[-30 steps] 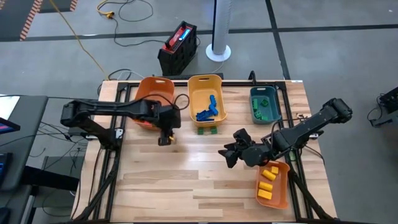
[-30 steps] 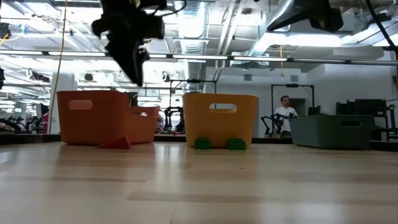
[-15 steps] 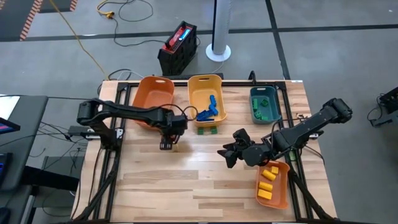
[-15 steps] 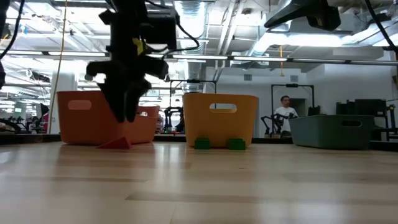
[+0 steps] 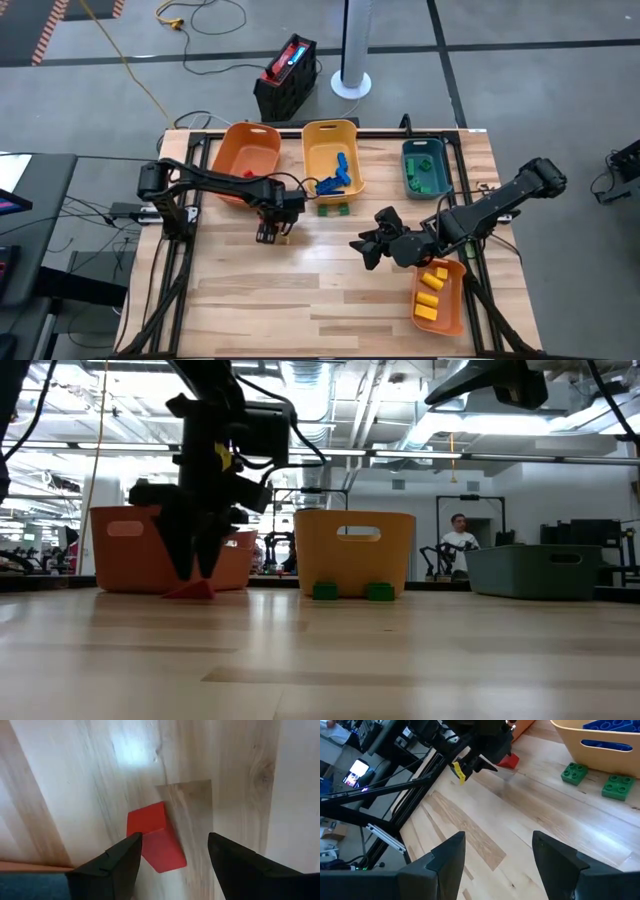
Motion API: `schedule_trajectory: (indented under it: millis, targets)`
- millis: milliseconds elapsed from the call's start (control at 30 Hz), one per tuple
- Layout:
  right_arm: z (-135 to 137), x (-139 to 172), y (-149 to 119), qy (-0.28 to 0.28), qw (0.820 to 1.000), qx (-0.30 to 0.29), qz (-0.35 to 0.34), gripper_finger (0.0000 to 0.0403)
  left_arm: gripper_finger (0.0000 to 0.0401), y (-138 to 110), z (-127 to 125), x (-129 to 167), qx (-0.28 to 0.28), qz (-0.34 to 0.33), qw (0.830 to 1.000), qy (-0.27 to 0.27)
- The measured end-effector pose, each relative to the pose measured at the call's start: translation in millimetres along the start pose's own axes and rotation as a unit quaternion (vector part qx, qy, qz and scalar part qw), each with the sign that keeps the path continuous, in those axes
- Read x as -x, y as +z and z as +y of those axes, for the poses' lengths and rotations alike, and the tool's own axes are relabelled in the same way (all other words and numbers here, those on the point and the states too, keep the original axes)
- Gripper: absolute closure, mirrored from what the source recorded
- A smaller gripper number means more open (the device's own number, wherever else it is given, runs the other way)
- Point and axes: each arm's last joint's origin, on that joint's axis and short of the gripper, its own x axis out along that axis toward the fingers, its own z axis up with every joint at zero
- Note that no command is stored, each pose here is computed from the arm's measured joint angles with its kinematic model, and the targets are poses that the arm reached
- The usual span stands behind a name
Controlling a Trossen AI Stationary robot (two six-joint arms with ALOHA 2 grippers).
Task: Sort blocks
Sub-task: Put the red block into the top orange bin
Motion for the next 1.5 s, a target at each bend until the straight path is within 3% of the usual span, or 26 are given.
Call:
schedule_trajectory:
  millis: [167,300,800,1300,1500]
  targets:
    - [0.2,0.0,0.1,0.001,1.0,-0.004,0.0,0.0163,0.0176,1.2,1.2,-3.4,0.005,-0.017,1.0,0.015]
    - [0.2,0.0,0.1,0.001,1.0,-0.006,0.0,0.0163,0.0176,3.8,-2.5,-2.2,0.003,-0.029,1.0,-0.005]
    - [-0.7,-0.1,-0.3,-0.004,1.0,-0.002,0.001,0.0163,0.0176,29.0,-23.3,36.4,-0.019,-0.071,0.997,-0.024]
    - [0.1,-0.1,0.0,0.0,1.0,-0.003,0.0,0.0163,0.0176,6.7,-9.3,-7.5,0.072,-0.047,0.996,-0.01]
    - [0.1,-0.1,0.0,0.0,1.0,-0.003,0.0,0.0163,0.0177,5.8,-10.4,-13.5,0.072,-0.06,0.995,-0.023]
